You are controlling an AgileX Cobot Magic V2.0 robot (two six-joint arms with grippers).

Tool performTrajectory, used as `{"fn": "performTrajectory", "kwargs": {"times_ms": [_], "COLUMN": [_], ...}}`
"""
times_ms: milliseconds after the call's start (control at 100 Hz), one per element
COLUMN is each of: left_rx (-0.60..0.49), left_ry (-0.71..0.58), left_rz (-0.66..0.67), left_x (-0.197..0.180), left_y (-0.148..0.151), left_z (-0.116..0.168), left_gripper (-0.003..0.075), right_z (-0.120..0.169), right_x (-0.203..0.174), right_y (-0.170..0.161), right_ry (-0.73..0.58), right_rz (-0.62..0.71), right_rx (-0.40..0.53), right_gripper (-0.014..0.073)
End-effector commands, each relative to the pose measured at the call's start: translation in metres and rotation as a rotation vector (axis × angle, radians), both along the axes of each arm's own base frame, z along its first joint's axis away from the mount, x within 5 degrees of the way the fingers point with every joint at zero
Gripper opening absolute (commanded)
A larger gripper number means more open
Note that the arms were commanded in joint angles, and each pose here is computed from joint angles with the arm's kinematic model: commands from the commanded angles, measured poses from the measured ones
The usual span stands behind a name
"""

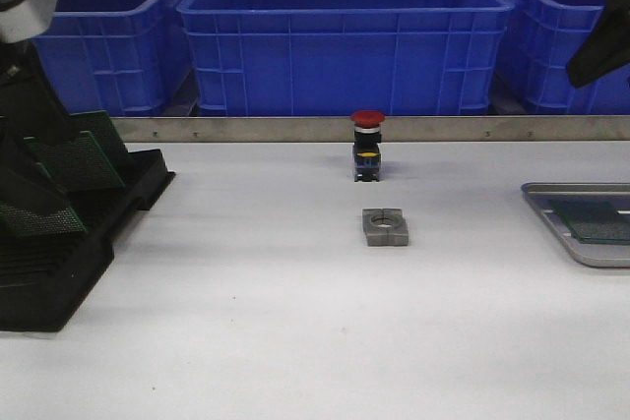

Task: Place circuit board on tray
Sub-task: 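Lower the board into the silver tray and open the right gripper, then grasp and lift a second green board from the rack with the left gripper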

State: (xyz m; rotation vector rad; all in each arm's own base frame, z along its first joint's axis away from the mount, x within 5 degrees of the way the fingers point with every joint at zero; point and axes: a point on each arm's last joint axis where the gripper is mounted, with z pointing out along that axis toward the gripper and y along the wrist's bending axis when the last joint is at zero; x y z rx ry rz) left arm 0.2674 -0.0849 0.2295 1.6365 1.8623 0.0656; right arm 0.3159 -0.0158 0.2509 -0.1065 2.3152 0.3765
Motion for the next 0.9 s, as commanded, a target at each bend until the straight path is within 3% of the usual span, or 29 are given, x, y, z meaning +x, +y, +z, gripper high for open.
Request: {"fn": "performTrajectory", "kwargs": {"times_ms": [0,350,450,630,710,890], "left_rx": [-0.029,-0.003,-0.001,-0.001,-0.001,-0.001], "left_ry": [-0.068,-0.112,-0.109,-0.102,-0.102,-0.102], "left_rz": [0.050,0.107,0.115,0.116,0.116,0.116], "left_x": [0.009,0.026,0.028,0.028,0.028,0.028], "left_y": [0.001,0.003,0.003,0.003,0.003,0.003], "left_z": [0.011,-0.003,-0.006,-0.008,-0.008,-0.008], "left_gripper": [0.0472,0.0459,0.0356,0.0071,-0.0022,-0.0020], "right_z": [0.023,0.023,0.023,0.023,0.023,0.023], "right_x": [-0.001,-0.002,-0.003,-0.002,-0.002,-0.002], "right_y": [-0.001,0.001,0.001,0.001,0.001,0.001], "right_ry": [-0.075,-0.064,-0.062,-0.063,-0.064,-0.064], "right_rz": [-0.007,0.009,0.012,0.011,0.009,0.009], "right_rx": [0.005,0.015,0.016,0.016,0.015,0.015], "right_gripper": [0.0535,0.0535,0.0535,0.0535,0.0535,0.0535]}}
